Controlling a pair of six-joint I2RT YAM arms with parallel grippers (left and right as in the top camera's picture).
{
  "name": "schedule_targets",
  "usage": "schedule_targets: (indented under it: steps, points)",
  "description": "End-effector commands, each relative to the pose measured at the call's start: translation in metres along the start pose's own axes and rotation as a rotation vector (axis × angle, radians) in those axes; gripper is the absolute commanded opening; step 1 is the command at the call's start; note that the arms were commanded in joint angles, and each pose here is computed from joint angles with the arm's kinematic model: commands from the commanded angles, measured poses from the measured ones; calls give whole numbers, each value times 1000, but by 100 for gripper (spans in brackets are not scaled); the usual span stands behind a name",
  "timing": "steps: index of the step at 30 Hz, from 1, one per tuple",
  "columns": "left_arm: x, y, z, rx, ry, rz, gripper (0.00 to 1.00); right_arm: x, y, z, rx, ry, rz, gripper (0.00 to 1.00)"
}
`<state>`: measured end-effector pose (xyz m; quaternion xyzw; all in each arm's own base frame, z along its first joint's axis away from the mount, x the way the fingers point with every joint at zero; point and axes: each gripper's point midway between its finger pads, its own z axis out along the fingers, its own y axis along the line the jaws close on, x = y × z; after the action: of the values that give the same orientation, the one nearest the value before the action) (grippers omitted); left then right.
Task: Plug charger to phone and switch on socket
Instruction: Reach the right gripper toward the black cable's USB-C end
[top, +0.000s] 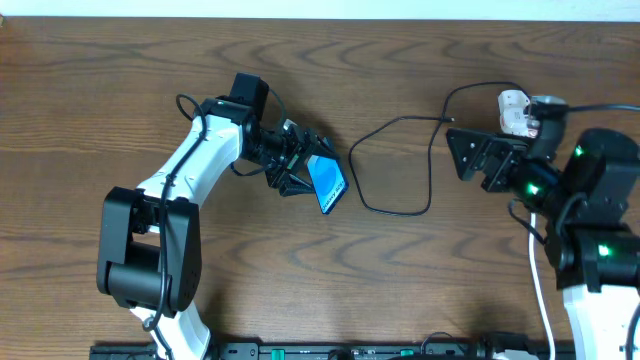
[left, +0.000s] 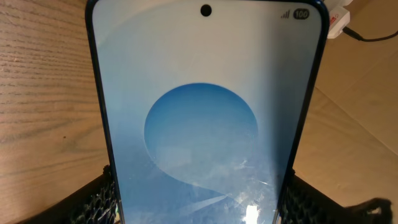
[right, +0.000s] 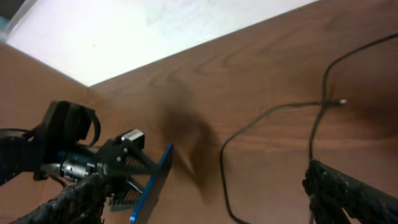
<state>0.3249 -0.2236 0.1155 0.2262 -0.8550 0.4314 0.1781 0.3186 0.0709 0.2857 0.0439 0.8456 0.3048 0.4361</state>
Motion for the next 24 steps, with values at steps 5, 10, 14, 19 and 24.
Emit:
schedule_targets:
  steps: [5, 10, 14, 19, 24]
  points:
    - [8, -10, -6, 36, 15, 19, 69, -4, -20, 37, 16, 42, 198, 94]
    - [8, -10, -6, 37, 15, 19, 69, 3, -53, 67, 122, 98, 423, 93]
    - [8, -10, -6, 36, 15, 19, 69, 4, -68, 85, 187, 154, 536, 97]
    - [8, -10, -6, 36, 15, 19, 69, 3, -87, 98, 313, 222, 617, 99]
    - [8, -10, -6, 37, 15, 19, 69, -12, -81, 123, 285, 220, 589, 99]
